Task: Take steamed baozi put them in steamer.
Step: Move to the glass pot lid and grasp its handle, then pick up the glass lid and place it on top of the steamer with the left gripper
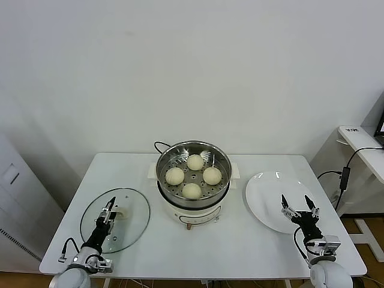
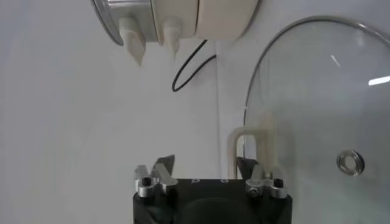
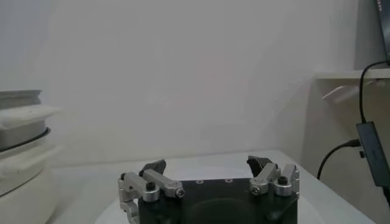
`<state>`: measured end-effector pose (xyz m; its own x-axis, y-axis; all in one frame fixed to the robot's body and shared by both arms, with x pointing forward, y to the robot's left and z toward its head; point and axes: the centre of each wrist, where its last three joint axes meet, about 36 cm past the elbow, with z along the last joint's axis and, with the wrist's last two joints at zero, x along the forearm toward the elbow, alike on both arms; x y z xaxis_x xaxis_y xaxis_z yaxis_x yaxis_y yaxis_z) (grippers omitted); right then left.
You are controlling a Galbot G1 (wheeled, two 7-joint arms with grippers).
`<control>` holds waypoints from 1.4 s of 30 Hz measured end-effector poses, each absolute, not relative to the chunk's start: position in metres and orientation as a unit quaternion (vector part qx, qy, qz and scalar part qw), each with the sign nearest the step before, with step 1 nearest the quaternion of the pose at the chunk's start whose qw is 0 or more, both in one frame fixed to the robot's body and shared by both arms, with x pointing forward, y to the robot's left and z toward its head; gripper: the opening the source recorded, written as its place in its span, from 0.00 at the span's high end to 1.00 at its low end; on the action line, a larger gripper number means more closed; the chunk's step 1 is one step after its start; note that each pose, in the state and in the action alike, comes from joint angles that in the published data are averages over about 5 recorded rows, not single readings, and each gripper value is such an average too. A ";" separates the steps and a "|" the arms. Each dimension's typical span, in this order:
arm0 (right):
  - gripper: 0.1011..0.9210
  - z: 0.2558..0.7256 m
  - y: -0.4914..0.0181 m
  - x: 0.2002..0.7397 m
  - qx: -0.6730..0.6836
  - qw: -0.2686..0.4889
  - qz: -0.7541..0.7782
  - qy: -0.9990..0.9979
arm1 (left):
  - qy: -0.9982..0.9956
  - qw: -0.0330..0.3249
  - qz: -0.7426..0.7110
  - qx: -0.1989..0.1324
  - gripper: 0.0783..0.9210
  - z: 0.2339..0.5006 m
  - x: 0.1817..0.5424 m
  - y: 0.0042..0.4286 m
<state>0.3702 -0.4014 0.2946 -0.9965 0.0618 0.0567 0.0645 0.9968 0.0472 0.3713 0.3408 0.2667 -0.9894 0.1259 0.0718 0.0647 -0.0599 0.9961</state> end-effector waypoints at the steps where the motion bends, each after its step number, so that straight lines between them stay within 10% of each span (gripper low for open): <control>1: 0.12 0.295 -0.401 0.370 -0.032 0.028 -0.025 -0.999 | 0.686 0.022 0.724 0.069 0.51 0.267 0.371 0.341; 15: 0.12 0.300 -0.402 0.376 -0.030 0.021 -0.023 -0.999 | 0.694 0.047 0.716 0.049 0.95 0.294 0.375 0.349; 42: 0.12 0.312 -0.409 0.390 -0.027 0.010 -0.017 -0.999 | 0.698 0.059 0.714 0.006 0.97 0.455 0.417 0.297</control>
<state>0.3901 -0.4085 0.3123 -0.9984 0.0529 0.0200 0.0535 0.9980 0.0333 0.4167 0.2969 0.4551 -0.9930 0.0932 -0.0731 -0.0752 -0.0192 0.9970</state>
